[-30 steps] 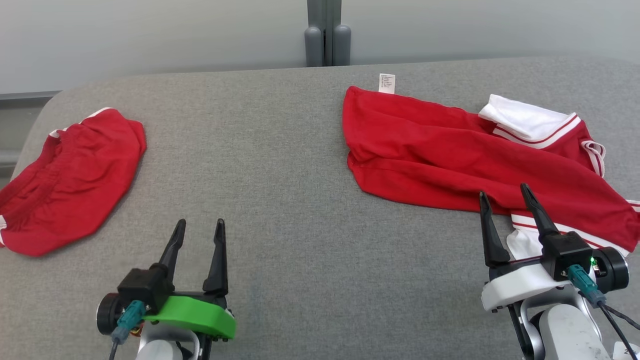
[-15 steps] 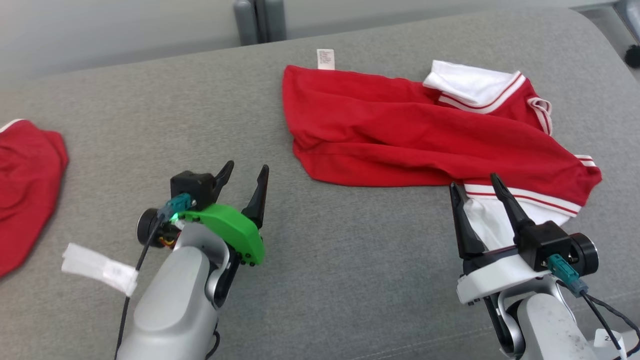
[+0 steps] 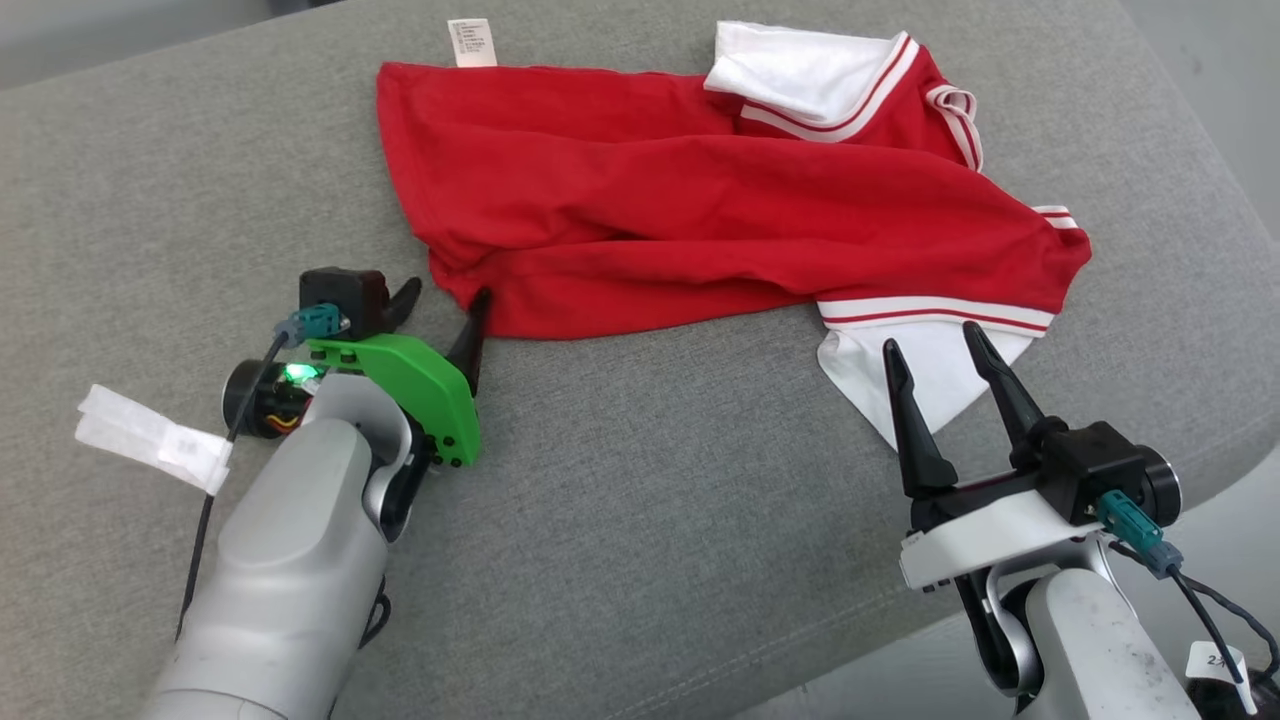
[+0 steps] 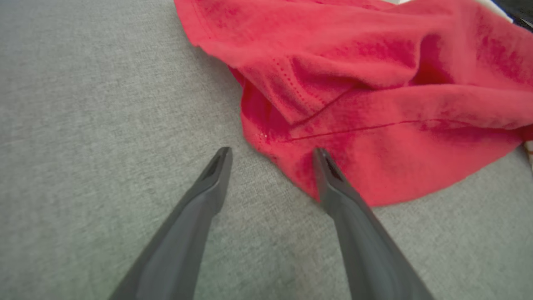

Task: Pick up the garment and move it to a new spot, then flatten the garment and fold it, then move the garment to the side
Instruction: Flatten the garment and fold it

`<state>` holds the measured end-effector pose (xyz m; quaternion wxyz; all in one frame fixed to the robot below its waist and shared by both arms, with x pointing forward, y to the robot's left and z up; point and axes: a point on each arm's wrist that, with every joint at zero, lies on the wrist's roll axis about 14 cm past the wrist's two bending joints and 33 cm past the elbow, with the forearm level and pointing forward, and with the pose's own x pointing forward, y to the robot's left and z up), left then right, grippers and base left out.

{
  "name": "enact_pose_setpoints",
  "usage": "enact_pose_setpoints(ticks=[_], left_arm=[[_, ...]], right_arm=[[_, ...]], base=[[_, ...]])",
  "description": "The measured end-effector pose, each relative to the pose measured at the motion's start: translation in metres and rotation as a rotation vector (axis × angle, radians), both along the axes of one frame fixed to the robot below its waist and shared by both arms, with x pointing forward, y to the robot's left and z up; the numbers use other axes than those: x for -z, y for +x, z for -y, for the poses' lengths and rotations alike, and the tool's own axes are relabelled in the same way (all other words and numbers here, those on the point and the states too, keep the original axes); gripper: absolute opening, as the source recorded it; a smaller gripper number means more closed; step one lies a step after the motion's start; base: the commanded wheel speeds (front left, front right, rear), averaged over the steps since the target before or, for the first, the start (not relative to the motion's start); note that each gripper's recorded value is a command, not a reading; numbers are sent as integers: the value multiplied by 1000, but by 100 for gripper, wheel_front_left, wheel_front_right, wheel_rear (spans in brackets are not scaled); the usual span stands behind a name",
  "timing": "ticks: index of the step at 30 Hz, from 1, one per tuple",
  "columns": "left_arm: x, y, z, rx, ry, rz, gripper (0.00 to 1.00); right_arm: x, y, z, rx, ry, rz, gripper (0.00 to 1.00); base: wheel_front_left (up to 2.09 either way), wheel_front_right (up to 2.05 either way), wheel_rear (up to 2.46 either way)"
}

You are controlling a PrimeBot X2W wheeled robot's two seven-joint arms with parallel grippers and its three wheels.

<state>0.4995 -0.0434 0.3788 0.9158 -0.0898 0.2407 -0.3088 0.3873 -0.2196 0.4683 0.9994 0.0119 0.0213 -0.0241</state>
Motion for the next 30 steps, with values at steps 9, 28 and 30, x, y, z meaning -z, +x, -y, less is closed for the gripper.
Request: enact_pose_setpoints(ticks=[9,28,30], left_arm=[[15,10,13,31,53,3,0],[-23,-26,-99,-327,-84,155,0],[-26,-35,-117,-376,-82,163,0]], right_arm=[[9,-3,10,30,-13,-30,100],[4,33,-50,-161,-41,16,100],[2,37,-61,-190,-39,27,100]], base=[[0,0,0],[0,0,0],[0,0,0]])
